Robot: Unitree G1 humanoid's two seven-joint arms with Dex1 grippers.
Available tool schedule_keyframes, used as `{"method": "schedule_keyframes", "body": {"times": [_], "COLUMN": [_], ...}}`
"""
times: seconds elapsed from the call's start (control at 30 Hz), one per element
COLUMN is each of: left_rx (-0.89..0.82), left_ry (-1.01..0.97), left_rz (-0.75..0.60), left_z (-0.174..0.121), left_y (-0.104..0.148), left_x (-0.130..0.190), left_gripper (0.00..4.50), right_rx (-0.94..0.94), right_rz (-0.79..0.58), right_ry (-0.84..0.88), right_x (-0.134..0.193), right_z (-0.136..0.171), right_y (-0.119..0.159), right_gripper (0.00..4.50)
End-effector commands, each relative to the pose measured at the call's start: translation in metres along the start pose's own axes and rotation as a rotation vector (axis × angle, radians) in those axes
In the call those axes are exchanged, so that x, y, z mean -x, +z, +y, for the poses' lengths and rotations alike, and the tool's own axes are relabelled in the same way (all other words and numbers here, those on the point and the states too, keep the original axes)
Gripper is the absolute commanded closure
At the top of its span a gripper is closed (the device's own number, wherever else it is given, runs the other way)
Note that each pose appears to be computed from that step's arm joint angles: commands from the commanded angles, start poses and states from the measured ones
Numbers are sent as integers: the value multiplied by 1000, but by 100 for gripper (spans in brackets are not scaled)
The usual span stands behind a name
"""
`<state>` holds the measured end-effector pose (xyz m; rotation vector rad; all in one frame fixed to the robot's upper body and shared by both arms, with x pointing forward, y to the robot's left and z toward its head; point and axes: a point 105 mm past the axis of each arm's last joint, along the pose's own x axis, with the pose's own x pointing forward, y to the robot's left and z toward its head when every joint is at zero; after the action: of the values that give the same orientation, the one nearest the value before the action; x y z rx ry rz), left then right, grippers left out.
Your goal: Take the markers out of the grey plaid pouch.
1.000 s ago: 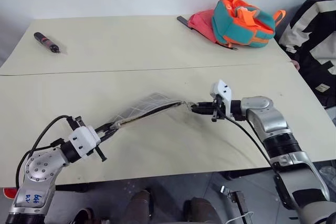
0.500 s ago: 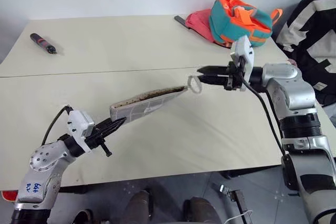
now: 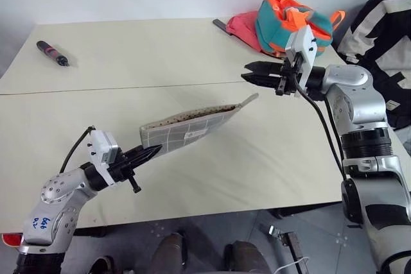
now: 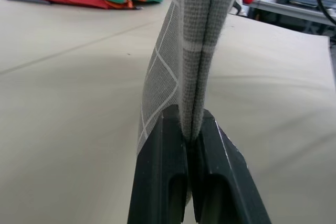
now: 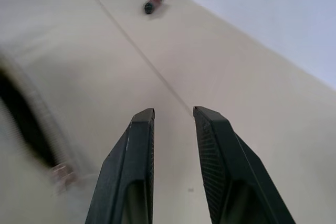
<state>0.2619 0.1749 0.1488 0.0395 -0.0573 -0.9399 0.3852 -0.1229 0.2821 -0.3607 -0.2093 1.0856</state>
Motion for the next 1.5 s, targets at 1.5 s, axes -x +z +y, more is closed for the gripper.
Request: {"method": "schedule_keyframes", "body": {"times": [1.5], "left_rx": [49], "left_ry": [-62], "left_rz": [-10], "left_z": [-31], "left_y": [-15], "left_x": [-33], "left_gripper": [450], "right_rx": [297], "right_rz": [312], "right_ry": [501], "right_x": [-19], "right_z": [106], "right_y": [-39], "right_gripper": [447]}}
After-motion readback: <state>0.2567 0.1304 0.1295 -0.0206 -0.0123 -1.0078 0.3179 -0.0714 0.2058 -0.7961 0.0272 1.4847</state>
